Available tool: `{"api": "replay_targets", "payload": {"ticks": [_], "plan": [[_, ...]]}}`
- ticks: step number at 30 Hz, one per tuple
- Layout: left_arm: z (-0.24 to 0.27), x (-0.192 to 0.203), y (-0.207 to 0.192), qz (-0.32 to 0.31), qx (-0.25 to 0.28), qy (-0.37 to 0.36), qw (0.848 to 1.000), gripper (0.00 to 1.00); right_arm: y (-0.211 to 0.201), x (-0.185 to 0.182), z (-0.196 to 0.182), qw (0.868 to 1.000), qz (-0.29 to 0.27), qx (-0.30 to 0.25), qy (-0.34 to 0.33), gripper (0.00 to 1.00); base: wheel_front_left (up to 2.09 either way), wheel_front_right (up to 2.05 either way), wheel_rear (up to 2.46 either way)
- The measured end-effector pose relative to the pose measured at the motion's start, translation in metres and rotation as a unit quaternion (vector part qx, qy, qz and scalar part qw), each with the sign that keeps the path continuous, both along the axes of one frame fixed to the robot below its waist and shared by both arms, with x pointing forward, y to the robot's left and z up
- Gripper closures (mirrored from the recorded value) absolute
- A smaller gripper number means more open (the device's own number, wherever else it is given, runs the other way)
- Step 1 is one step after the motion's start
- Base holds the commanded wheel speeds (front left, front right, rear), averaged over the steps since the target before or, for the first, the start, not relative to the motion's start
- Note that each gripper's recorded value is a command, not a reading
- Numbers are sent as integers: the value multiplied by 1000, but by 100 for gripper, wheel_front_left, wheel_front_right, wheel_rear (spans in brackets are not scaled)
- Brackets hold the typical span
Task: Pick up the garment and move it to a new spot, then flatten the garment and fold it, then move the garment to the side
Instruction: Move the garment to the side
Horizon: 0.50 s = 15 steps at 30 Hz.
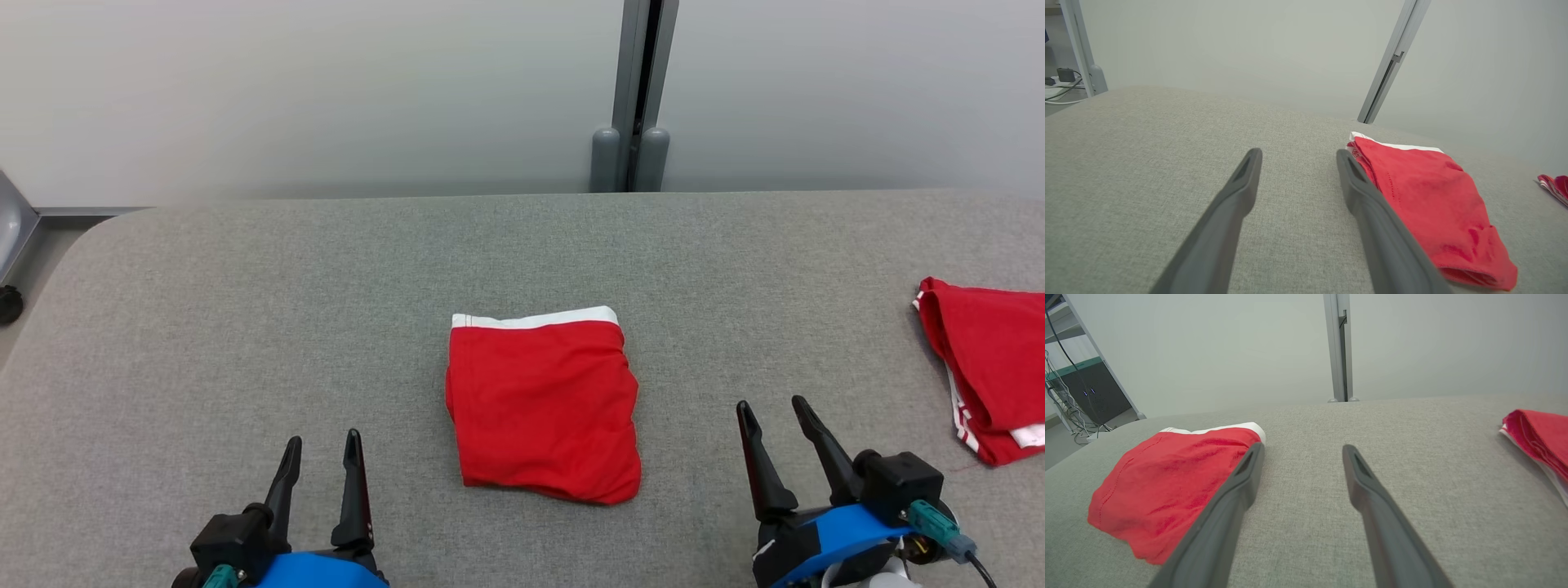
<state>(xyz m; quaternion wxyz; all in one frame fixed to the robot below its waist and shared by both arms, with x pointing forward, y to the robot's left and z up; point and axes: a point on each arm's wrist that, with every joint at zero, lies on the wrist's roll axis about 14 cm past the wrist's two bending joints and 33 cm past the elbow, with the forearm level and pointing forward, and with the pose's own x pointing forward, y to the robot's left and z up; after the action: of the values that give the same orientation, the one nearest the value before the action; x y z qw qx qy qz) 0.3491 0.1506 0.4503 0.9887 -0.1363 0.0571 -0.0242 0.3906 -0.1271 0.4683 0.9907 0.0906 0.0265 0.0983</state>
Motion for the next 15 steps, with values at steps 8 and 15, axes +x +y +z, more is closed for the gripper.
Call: {"api": "replay_targets", "payload": {"ticks": [8,15], "plan": [[-2,4,0,0,1,2,1000,0,7,22,13,999,16,-28,-1,0,0,0,0],[1,7,4,7,2,-3,1000,0,30,57,16,994,64,-59,72,0,0,0,0]]}}
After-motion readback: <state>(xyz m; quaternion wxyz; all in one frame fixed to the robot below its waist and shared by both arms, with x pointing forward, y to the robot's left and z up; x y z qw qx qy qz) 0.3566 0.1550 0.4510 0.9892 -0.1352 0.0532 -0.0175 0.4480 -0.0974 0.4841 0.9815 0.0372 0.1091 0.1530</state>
